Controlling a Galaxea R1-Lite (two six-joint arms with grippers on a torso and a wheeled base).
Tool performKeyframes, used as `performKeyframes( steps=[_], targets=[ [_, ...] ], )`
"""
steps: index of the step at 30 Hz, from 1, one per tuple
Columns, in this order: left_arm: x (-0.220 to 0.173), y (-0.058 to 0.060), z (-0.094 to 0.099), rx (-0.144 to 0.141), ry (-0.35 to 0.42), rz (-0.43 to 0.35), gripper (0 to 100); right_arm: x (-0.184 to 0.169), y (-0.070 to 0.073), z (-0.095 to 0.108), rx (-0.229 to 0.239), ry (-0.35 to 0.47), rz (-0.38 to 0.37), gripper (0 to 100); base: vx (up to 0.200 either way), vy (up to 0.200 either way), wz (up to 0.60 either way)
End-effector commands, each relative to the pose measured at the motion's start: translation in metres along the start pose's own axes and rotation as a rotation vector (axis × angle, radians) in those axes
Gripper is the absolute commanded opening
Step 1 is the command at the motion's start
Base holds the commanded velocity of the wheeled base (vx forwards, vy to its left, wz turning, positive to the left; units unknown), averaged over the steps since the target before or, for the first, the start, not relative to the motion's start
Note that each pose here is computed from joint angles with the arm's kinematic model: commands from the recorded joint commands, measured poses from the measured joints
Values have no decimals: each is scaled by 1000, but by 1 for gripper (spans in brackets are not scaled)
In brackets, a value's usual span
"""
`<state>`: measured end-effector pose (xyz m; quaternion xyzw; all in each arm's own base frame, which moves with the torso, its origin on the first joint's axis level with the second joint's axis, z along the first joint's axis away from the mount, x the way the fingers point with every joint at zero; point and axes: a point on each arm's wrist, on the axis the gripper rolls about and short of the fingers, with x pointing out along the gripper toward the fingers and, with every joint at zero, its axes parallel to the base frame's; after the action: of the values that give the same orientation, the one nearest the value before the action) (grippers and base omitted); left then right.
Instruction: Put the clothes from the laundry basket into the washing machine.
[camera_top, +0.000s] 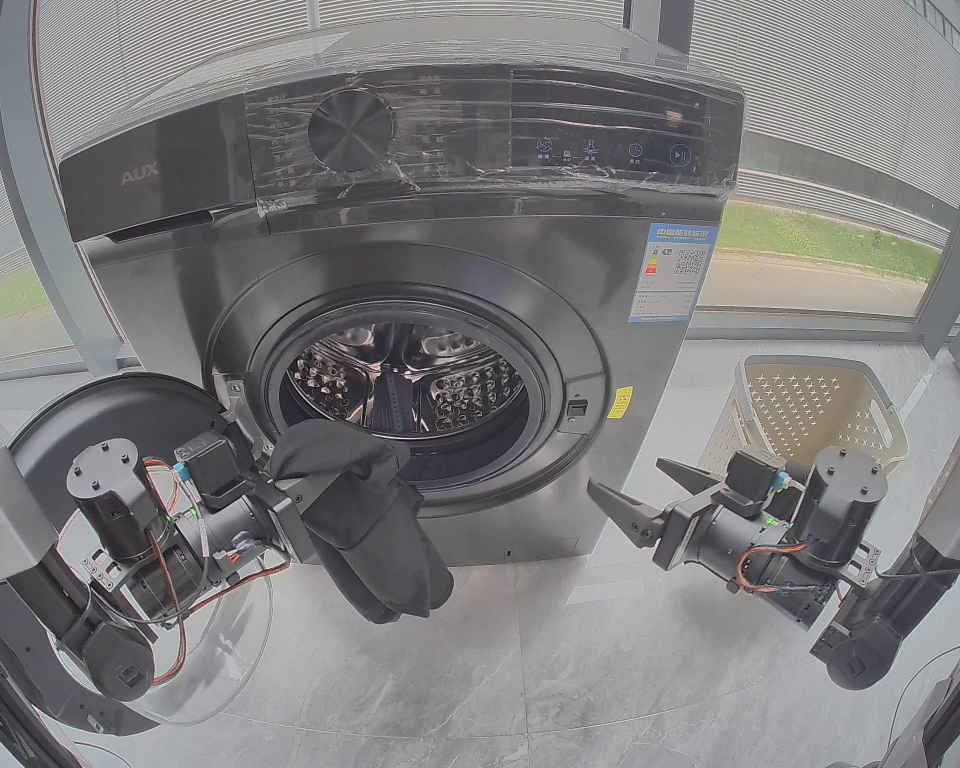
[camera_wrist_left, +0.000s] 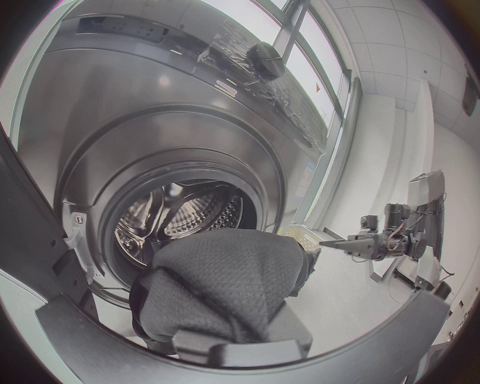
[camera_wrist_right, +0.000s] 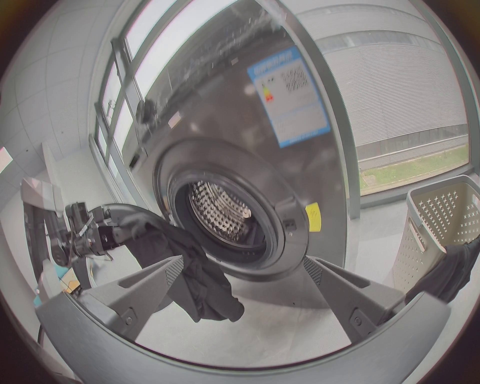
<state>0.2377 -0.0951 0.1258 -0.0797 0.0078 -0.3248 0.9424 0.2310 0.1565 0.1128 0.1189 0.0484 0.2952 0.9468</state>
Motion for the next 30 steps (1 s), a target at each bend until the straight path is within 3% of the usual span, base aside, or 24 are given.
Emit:
performKeyframes(
  steps=[1, 11, 18, 27, 30],
  targets=[
    [3, 8, -9, 9, 27, 58, 0, -7, -14, -9, 28, 24, -29, 100, 0, 0, 0],
    [6, 19, -15, 27, 47, 99, 0, -10, -24, -14, 32, 49, -63, 100, 0, 0, 0],
    [7, 19, -18, 33, 58, 99, 0, -9, -20, -14, 29, 49, -51, 100, 200, 0, 0],
    [8, 20, -24, 35, 82, 102, 0, -9, -19, -17, 29, 60, -48, 100, 0, 0, 0],
    [9, 21, -26, 35, 88, 103, 0, -9, -19, -17, 29, 60, -47, 100, 0, 200, 0]
  ],
)
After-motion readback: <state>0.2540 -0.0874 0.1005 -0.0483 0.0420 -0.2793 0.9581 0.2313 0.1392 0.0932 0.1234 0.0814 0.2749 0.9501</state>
